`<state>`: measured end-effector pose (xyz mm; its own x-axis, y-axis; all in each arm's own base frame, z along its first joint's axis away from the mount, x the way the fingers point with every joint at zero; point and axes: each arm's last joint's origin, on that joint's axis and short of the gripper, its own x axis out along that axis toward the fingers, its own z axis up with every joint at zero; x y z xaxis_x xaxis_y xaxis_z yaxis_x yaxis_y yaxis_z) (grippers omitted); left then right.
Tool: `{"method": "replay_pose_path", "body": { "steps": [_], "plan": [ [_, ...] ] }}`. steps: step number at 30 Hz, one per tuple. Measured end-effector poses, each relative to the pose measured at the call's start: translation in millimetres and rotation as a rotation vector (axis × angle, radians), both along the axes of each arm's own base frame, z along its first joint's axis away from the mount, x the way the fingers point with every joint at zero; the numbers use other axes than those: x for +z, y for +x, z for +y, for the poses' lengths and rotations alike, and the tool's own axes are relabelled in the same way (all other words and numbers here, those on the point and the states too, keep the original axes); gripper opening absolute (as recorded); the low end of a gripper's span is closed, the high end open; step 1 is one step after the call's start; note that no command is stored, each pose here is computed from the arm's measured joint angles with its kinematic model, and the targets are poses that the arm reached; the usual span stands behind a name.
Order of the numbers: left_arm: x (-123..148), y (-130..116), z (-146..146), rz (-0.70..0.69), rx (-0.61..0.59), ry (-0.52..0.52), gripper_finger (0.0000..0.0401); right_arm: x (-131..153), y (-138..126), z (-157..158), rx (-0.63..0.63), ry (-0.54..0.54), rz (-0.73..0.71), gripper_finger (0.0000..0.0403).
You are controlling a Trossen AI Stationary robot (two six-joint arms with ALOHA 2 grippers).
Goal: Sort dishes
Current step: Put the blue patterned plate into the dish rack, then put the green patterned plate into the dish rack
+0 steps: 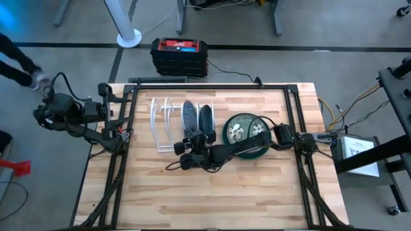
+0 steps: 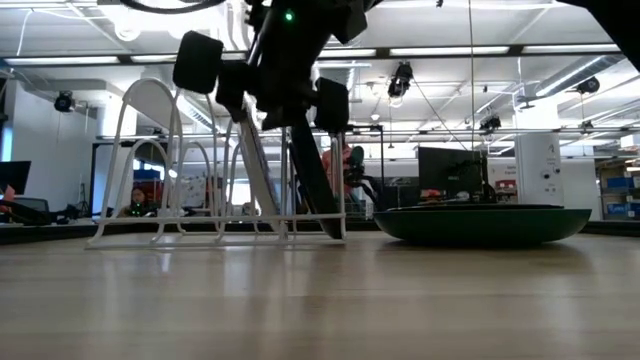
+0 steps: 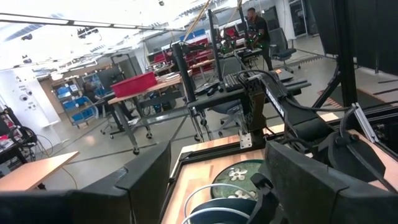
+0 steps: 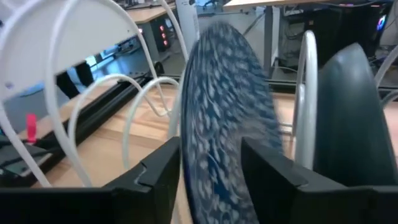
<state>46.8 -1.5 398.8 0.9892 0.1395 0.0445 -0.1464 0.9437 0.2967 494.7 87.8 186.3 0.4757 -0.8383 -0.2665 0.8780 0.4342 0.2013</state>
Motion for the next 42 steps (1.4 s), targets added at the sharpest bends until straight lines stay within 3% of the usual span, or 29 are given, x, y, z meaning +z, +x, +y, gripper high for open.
{"method": "replay_pose_path", "body": {
  "steps": [8,23,30,36,42],
  "plan": [
    [-1,0,0,0.006,0.0,0.002,0.025,10,3,4,0.017,0.009,-0.02,0.0189],
    [-1,0,0,0.009,0.0,0.003,0.025,42,-4,35,0.099,0.039,-0.041,0.0191],
    [-1,1,0,0.007,-0.002,-0.044,0.025,76,-28,50,0.176,0.103,-0.005,0.019],
    [-2,6,-2,0.012,-0.016,-0.127,0.025,91,-59,56,0.192,0.101,0.148,0.019],
    [-10,35,-14,0.004,-0.118,-0.16,0.025,96,-93,53,0.135,0.103,0.323,0.019]
  ]
}}
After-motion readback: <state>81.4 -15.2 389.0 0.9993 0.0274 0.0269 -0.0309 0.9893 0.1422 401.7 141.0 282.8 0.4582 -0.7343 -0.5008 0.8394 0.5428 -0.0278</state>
